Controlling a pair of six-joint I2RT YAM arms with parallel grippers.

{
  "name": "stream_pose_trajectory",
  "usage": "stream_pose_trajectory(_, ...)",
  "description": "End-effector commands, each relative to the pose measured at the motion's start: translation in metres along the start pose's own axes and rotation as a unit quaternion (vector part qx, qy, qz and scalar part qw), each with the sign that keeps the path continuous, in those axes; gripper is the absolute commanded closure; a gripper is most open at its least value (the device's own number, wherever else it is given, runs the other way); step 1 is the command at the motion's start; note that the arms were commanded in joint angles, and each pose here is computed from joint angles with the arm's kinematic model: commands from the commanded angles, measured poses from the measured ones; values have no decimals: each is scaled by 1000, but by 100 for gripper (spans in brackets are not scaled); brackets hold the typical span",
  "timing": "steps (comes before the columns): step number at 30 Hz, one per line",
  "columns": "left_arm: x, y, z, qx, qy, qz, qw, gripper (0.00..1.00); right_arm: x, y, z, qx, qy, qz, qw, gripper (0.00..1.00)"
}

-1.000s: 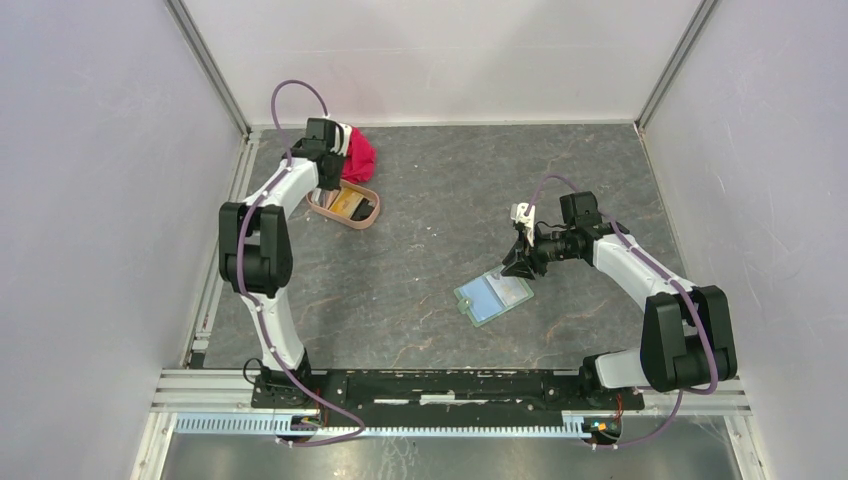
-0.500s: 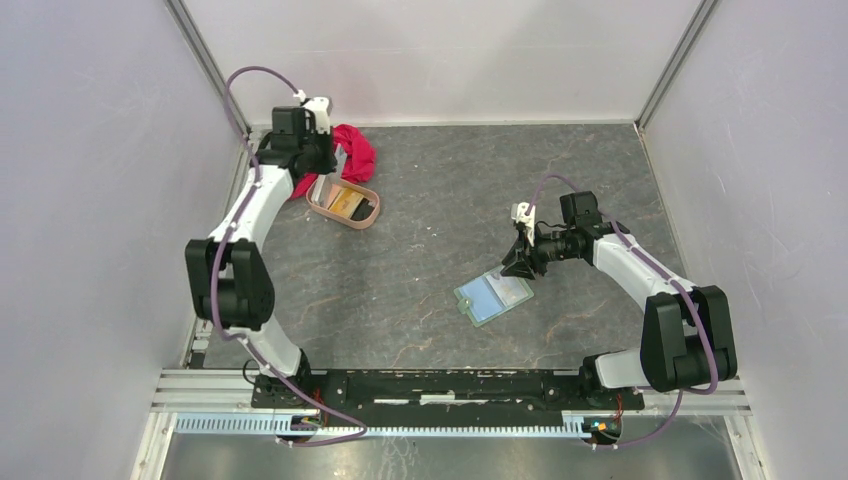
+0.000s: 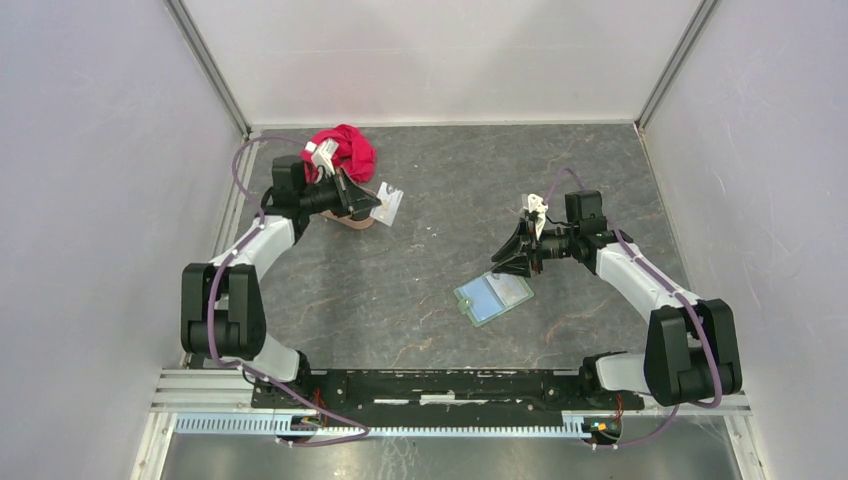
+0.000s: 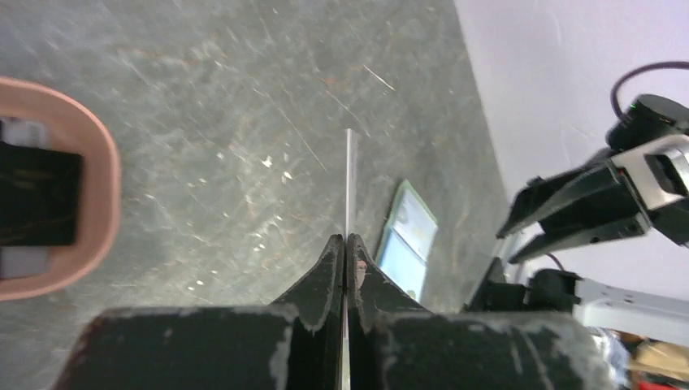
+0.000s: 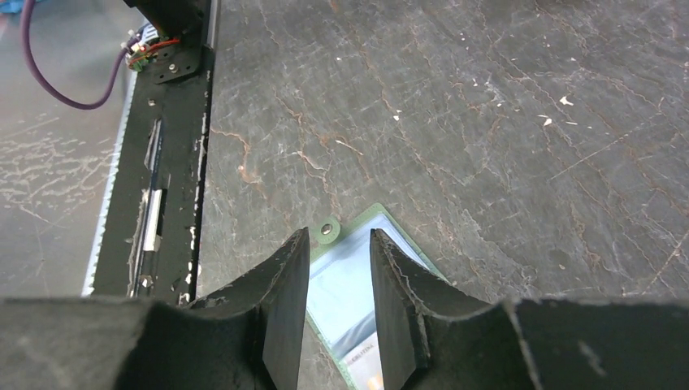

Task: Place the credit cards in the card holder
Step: Place the credit card in the storage box.

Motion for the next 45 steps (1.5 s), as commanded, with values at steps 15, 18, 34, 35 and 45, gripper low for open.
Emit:
stream_pose_trajectory(15,-20,-83,33,197,-385,-2,902,98,1,-4,-1,-11,-12,-3,1000,60)
stream_pose_trajectory(18,-16,-84,43,204,-398,9,894,98,2,-3,-2,-8,-14,-2,1000,60)
stream_pose_trajectory(34,8,-91,77,204,-410,35,888,96,1,-1,-2,-9,-15,4,1000,60)
stream_pose_trajectory(35,8,-92,76,206,-409,33,888,96,2,-1,-2,-8,-16,4,1000,60)
stream_pose_trajectory(45,10,-92,89,227,-424,29,876,94,2,-1,-2,-10,-16,4,1000,60)
Point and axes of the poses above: each gripper's point midway between its finger pads, its own x axis out along the fingers, its own z axis along the line the jaws close on, y = z × x, the point moved 10 cm from there along -x, back along the fingers, and after that the axes turned 5 degrees about -x, right-handed, at the moved point
